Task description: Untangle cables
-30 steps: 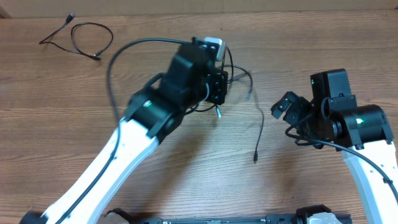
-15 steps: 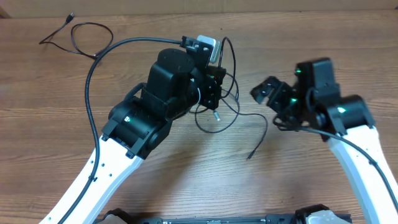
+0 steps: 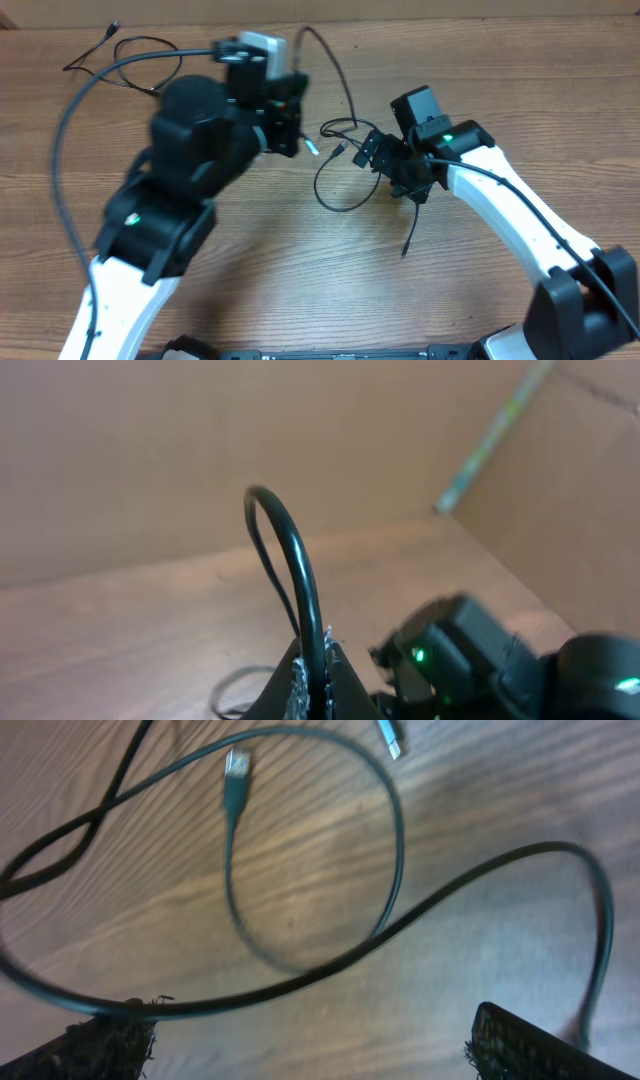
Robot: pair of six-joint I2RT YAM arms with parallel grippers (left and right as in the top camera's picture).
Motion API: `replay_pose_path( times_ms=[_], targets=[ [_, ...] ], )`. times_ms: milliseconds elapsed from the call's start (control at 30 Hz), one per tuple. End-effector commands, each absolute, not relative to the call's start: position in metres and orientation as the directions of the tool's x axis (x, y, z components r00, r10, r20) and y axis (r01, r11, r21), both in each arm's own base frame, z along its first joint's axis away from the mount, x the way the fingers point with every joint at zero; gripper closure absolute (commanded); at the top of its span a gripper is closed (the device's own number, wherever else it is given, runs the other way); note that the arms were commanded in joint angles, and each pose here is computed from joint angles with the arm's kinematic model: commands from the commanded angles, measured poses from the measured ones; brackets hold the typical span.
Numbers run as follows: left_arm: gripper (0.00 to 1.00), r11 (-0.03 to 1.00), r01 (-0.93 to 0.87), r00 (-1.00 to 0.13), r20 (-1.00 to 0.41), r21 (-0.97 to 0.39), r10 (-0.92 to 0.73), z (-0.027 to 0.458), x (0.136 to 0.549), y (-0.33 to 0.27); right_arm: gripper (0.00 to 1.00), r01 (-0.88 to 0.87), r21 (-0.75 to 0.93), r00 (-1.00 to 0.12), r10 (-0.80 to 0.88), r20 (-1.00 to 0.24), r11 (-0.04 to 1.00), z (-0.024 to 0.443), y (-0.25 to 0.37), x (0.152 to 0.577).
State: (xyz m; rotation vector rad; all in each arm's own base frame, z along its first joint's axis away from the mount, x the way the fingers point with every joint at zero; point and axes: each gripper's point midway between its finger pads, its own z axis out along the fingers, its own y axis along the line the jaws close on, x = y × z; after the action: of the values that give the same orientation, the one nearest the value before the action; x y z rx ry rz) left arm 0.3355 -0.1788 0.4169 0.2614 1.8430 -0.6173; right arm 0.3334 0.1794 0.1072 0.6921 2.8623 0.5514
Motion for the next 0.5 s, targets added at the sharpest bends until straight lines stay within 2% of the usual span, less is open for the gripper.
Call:
replay_pose_path(
  times_ms=[0, 233, 467],
  targets=[
    [0.96, 0.855, 0.453, -0.251, -0.956, -0.254, -0.152, 0.452, 0.32, -0.151, 0.0, 0.451, 0.338, -0.86, 0.504, -0.083, 0.826, 0.088, 0.173, 0.346],
    [0.96, 0.87, 0.442, -0.174, -0.972, -0.221, -0.158, 0.474, 0.299, -0.128, 0.0, 0.519, 0.268, -0.811, 0.567, -0.143, 0.811, 0.057, 0.158, 0.367],
    [0.96, 0.905, 0.377, -0.062, -0.98, -0.198, -0.189, 0.501, 0.289, -0.095, 0.0, 0.597, 0.203, -0.743, 0.631, -0.225, 0.776, 0.054, 0.122, 0.38]
  ],
)
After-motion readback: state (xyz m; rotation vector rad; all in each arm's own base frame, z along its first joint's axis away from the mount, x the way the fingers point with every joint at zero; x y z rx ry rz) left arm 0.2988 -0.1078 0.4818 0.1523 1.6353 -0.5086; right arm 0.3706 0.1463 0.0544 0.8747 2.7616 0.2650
